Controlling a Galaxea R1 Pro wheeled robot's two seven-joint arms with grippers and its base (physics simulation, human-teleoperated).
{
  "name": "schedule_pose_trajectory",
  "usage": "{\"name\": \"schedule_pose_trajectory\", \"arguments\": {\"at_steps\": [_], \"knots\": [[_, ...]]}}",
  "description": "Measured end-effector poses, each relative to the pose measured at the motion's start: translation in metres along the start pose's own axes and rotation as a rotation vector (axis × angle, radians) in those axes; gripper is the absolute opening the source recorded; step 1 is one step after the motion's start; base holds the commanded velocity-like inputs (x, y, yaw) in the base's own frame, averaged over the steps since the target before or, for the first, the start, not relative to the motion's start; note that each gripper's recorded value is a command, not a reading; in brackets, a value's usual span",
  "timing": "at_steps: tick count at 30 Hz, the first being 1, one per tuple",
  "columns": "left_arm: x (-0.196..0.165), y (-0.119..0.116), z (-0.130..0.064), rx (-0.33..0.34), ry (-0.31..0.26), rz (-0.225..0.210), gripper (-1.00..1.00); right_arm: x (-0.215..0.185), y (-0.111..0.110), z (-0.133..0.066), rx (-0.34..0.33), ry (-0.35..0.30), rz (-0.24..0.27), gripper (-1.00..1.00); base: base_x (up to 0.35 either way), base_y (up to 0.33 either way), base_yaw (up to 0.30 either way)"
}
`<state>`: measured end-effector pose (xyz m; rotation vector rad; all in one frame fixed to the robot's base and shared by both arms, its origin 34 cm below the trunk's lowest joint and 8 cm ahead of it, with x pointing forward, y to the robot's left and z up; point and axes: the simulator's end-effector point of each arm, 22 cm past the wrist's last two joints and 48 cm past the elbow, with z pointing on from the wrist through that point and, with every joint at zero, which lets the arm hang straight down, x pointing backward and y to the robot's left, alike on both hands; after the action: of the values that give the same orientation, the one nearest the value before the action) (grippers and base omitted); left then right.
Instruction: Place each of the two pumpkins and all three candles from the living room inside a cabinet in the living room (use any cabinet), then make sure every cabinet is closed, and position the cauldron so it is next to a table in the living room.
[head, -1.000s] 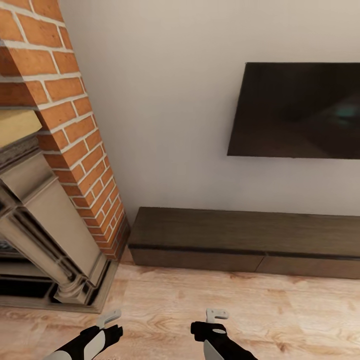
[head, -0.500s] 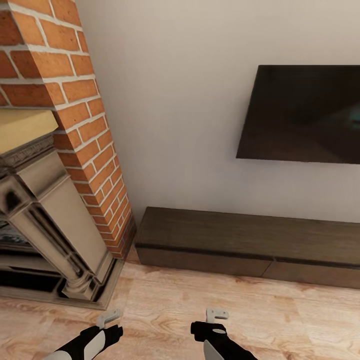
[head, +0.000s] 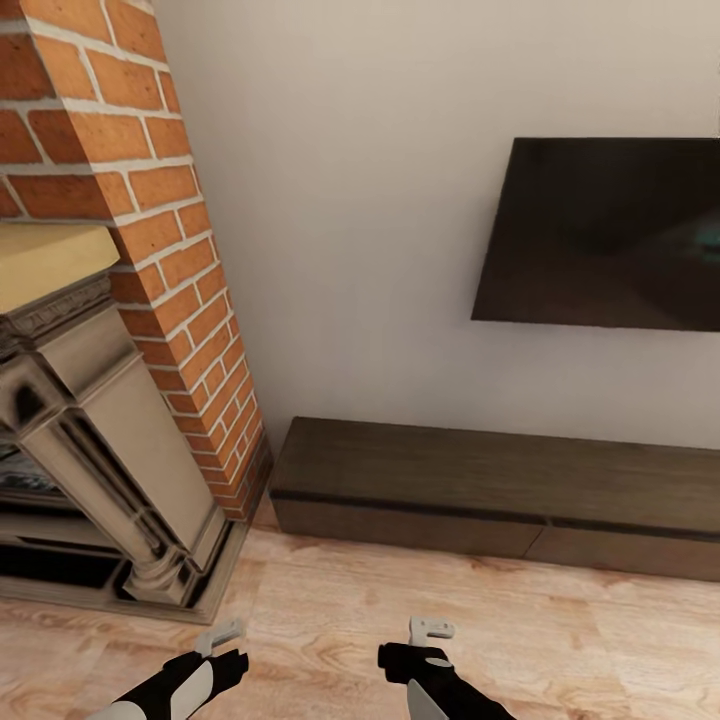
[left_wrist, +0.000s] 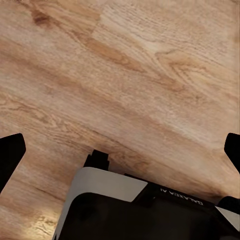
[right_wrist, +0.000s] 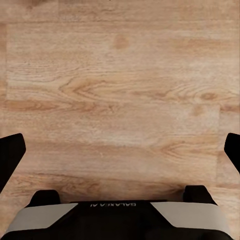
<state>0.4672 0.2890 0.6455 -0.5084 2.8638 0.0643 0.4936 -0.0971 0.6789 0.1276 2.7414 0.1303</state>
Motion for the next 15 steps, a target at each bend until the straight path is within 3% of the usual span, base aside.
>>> {"name": "schedule_pose_trajectory", "arguments": {"at_steps": [15], "knots": [[-0.010, -0.003, -0.007, 0.008, -0.023, -0.002, 1.00, -0.011, 0.002, -0.006, -0.005, -0.024, -0.001, 1.00, 0.000, 0.000, 0.000]]}}
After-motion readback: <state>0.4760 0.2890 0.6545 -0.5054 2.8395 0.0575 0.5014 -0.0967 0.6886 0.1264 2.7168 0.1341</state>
